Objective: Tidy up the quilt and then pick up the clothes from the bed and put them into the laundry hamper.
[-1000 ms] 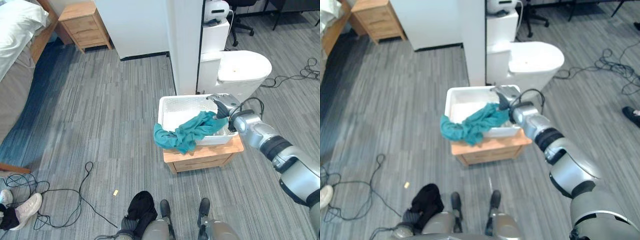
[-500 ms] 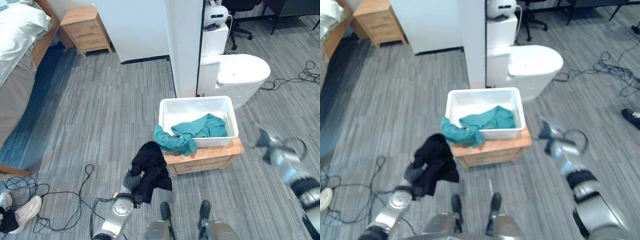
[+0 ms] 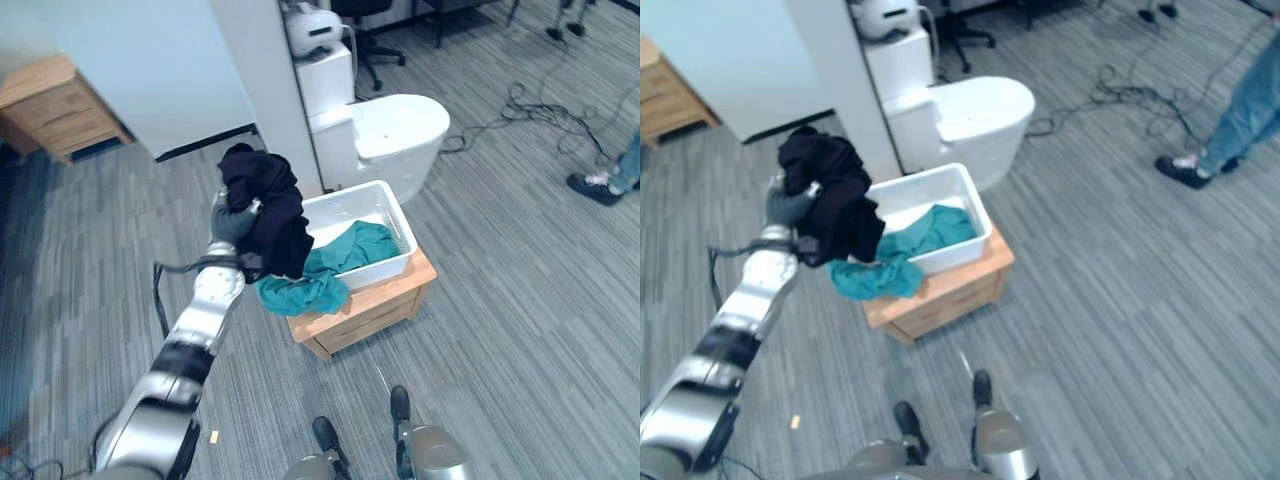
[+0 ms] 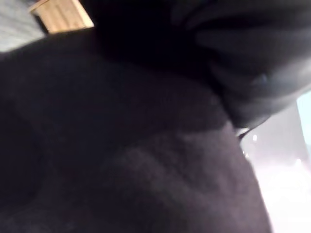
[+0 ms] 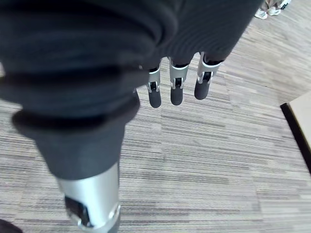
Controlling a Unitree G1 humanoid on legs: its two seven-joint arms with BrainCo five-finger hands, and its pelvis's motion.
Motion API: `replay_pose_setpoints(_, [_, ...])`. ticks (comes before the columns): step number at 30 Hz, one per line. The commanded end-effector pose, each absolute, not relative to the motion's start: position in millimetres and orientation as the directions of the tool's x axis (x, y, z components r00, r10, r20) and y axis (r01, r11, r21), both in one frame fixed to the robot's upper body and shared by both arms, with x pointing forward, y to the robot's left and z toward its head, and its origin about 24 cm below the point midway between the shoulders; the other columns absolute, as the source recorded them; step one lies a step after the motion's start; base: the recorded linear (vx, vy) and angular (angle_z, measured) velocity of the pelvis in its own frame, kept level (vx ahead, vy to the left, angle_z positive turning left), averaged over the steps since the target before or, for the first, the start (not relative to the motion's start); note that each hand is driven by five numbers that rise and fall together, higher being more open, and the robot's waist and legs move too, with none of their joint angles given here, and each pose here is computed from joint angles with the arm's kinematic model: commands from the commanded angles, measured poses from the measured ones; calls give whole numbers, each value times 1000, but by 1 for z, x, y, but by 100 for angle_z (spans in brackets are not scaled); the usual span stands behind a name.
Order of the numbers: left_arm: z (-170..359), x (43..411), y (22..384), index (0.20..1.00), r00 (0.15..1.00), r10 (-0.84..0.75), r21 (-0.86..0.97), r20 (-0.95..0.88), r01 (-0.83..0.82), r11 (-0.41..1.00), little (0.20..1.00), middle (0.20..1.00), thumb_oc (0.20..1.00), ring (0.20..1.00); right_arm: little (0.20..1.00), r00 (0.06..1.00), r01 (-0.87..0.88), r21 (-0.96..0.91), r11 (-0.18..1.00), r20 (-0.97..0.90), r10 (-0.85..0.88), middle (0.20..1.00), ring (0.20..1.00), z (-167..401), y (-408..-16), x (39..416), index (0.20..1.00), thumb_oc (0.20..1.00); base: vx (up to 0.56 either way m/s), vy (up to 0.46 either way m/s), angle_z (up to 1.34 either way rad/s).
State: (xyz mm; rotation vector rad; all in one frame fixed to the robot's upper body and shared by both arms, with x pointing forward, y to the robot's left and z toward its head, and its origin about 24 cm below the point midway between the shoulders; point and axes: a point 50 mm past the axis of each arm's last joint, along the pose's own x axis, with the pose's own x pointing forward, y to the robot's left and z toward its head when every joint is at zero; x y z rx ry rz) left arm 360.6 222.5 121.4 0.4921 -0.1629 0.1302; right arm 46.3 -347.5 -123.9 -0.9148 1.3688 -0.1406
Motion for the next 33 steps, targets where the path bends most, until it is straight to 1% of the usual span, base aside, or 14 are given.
replay_pose_setpoints(1, [158,373,231,200,949,105,564,297,-263,783,200,200,200,200,1000,314,-384,-666,640,-746,-588,1000,1000,-120,-348,64,1000,1000,-133,31,-43])
replay_pose_setpoints(3, [152,382,246,200,963,156,663,218,-264,701,200,200,200,200,1000,382,-382,-676,630,-737,-558,1000,1000,-121,-339,81,1000,1000,-136,30,-43])
replay_pose_setpoints(4, [152,382,246,200,963,156,663,219,-264,701,200,200,200,200,1000,382,-382,-676,630,-737,-558,1000,1000,-121,-339,81,1000,1000,-99,18,-41])
replay_pose_setpoints(5, [135,385,247,1000,976,179,687,125,-215,694,1000,1000,1000,1000,1000,414,-386,-679,625,-733,-540,1000,1000,-121,-334,90,1000,1000,-40,6,-27])
replay_pose_setpoints(10, [99,378,239,1000,986,167,629,-4,-127,767,1000,1000,1000,1000,1000,420,-395,-671,627,-739,-527,1000,1000,-123,-328,96,1000,1000,7,2,-13])
replay_pose_setpoints(16, [89,367,236,1000,989,150,558,8,-129,820,1000,1000,1000,1000,1000,413,-411,-666,622,-744,-524,1000,1000,-125,-326,94,1000,1000,42,-30,5])
replay_pose_setpoints(21, [95,352,265,1000,964,251,565,84,-253,785,1000,1000,1000,1000,1000,426,-414,-660,627,-749,-507,1000,1000,-127,-319,98,1000,1000,35,-54,17])
replay_pose_setpoints(24, [81,335,289,1000,934,350,543,67,-328,773,1000,1000,1000,1000,1000,455,-409,-665,625,-742,-492,1000,1000,-126,-315,108,1000,1000,19,-41,20])
replay_pose_setpoints(28, [32,295,310,1000,889,449,492,-92,-352,797,1000,1000,1000,1000,1000,514,-402,-679,615,-723,-462,1000,1000,-122,-308,129,1000,1000,10,-13,18])
replay_pose_setpoints(29, [-7,263,319,1000,844,480,514,-239,-309,800,1000,1000,1000,1000,1000,551,-414,-688,597,-711,-437,1000,1000,-118,-304,143,1000,1000,2,6,10])
replay_pose_setpoints(30, [-7,262,319,1000,844,480,514,-238,-310,800,1000,1000,1000,1000,1000,552,-414,-688,597,-711,-437,1000,1000,-118,-303,143,1000,1000,5,2,8])
replay_pose_setpoints(31, [-24,248,320,1000,812,496,522,-310,-290,802,1000,1000,1000,1000,1000,566,-425,-691,585,-707,-424,1000,1000,-117,-301,149,1000,1000,3,-7,12])
replay_pose_setpoints(32, [-63,210,325,1000,698,534,524,-476,-263,810,1000,1000,1000,1000,1000,588,-448,-700,557,-700,-406,1000,1000,-114,-298,161,1000,1000,4,-7,14])
replay_pose_setpoints(33, [-63,210,325,1000,698,535,524,-476,-263,810,1000,1000,1000,1000,1000,589,-448,-700,557,-699,-405,1000,1000,-114,-298,162,1000,1000,10,-2,17])
